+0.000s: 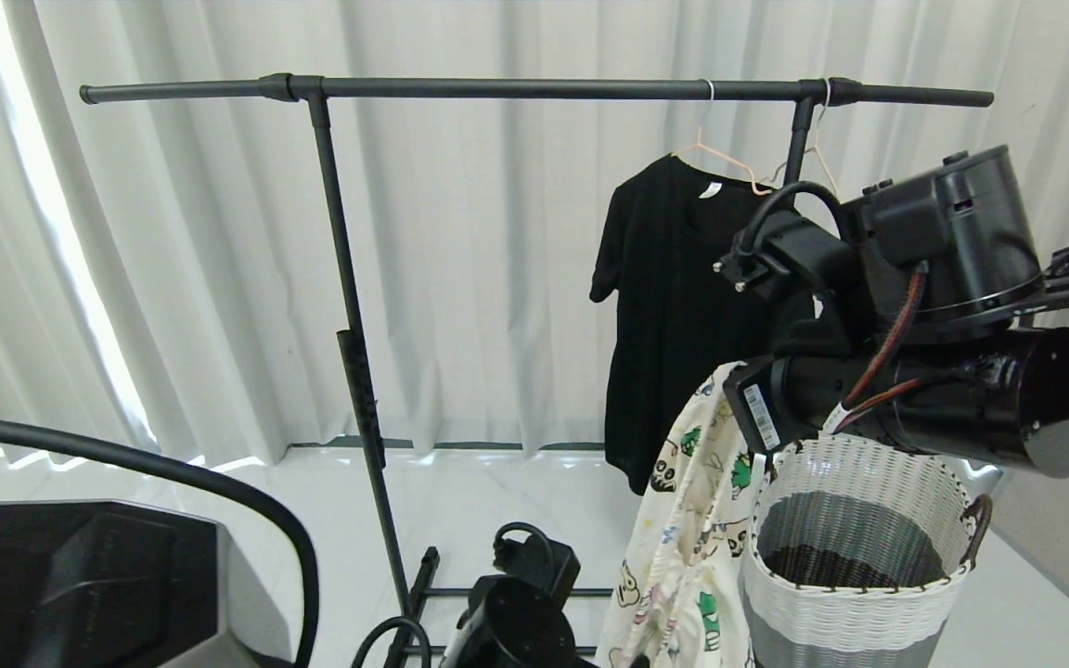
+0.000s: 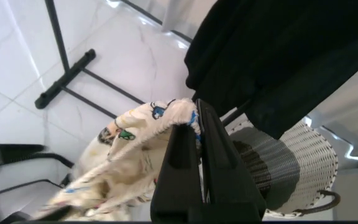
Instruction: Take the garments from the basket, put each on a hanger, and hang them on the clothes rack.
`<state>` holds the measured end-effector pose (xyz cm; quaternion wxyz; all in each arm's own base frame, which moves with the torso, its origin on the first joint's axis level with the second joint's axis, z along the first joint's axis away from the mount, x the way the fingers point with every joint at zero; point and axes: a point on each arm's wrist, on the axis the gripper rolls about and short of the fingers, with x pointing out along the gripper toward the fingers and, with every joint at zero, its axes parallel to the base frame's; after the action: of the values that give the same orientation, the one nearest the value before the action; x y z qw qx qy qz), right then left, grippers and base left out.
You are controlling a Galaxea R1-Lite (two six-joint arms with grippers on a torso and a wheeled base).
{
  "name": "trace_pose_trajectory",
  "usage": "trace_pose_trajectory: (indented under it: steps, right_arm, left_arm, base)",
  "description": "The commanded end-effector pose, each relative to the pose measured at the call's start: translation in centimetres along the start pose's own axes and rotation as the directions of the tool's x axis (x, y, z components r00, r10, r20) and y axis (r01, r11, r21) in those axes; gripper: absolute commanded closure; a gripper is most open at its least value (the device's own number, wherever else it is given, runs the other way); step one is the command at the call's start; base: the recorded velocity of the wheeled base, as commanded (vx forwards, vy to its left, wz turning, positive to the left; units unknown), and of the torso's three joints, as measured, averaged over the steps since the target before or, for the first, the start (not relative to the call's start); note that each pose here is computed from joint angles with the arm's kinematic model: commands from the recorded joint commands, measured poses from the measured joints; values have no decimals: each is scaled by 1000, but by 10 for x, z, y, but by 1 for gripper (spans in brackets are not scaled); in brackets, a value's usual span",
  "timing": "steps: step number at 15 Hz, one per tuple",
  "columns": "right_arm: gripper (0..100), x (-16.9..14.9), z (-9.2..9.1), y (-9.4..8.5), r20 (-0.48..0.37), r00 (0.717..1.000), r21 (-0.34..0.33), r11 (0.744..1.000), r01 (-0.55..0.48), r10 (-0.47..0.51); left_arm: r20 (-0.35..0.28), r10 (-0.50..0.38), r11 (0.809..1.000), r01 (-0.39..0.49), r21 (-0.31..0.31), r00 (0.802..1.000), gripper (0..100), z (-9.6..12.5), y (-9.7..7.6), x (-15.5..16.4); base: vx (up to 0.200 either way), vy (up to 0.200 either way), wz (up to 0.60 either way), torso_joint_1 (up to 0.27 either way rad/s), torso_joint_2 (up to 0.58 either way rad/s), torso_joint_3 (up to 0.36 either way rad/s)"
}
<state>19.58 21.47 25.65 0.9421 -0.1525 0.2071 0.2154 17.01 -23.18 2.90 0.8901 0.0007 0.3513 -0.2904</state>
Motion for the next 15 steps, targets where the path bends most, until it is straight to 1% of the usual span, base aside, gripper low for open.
trace_pose_trajectory:
  steps: [1,3,4,5,6,7,9,10,11,13,14,15]
  right_arm:
    - [100,4,-2,1,-15,1000,-6,1000,2,-2]
    - [100,1,-5,1,-40,999,-18,1000,-1,0]
    - [100,0,-5,0,-41,999,-19,1000,0,-1]
    - [100,-5,-4,-2,-34,999,-16,1000,0,-1]
    - [100,-7,-5,-3,-41,999,-19,1000,0,-1]
    - [100,-12,-5,-5,-44,999,-21,1000,-1,0]
    - [100,-21,-5,-8,-50,999,-25,1000,-2,1]
    - [100,-25,-7,-10,-62,998,-29,1000,-3,1]
    - [100,-31,-10,-13,-74,997,-33,999,-3,0]
    - [100,-44,-20,-18,-94,996,-43,999,-6,2]
    - [100,-51,-27,-19,-98,995,-48,999,-12,7]
    - [100,-55,-30,-20,-97,995,-51,999,-17,12]
  left_arm:
    - [29,28,1000,-28,-1,999,0,0,14,-34]
    - [64,31,1000,-30,-6,997,0,1,17,-53]
    - [70,30,1000,-29,-7,997,0,1,18,-56]
    - [90,20,1000,-20,-9,996,0,2,19,-66]
    - [98,22,1000,-23,6,995,0,1,20,-71]
    - [89,29,998,-34,53,996,100,-3,23,-75]
    - [82,61,985,-73,153,995,100,-10,27,-81]
    - [96,90,975,-108,194,991,100,-10,28,-83]
    - [120,108,965,-134,227,987,100,-8,29,-86]
    - [195,85,947,-140,289,977,100,4,27,-99]
    - [245,84,937,-160,311,966,100,13,30,-106]
    - [269,87,932,-174,318,959,100,18,31,-110]
  base:
    - [0,0,0,0,0,0]
    - [0,0,0,0,0,0]
    - [0,0,0,0,0,0]
    - [0,0,0,0,0,0]
    - [0,0,0,0,0,0]
    - [0,0,0,0,0,0]
    - [0,0,0,0,0,0]
    - [0,0,0,0,0,0]
    - [0,0,0,0,0,0]
    - [0,0,0,0,0,0]
    - [0,0,0,0,0,0]
    - [0,0,0,0,0,0]
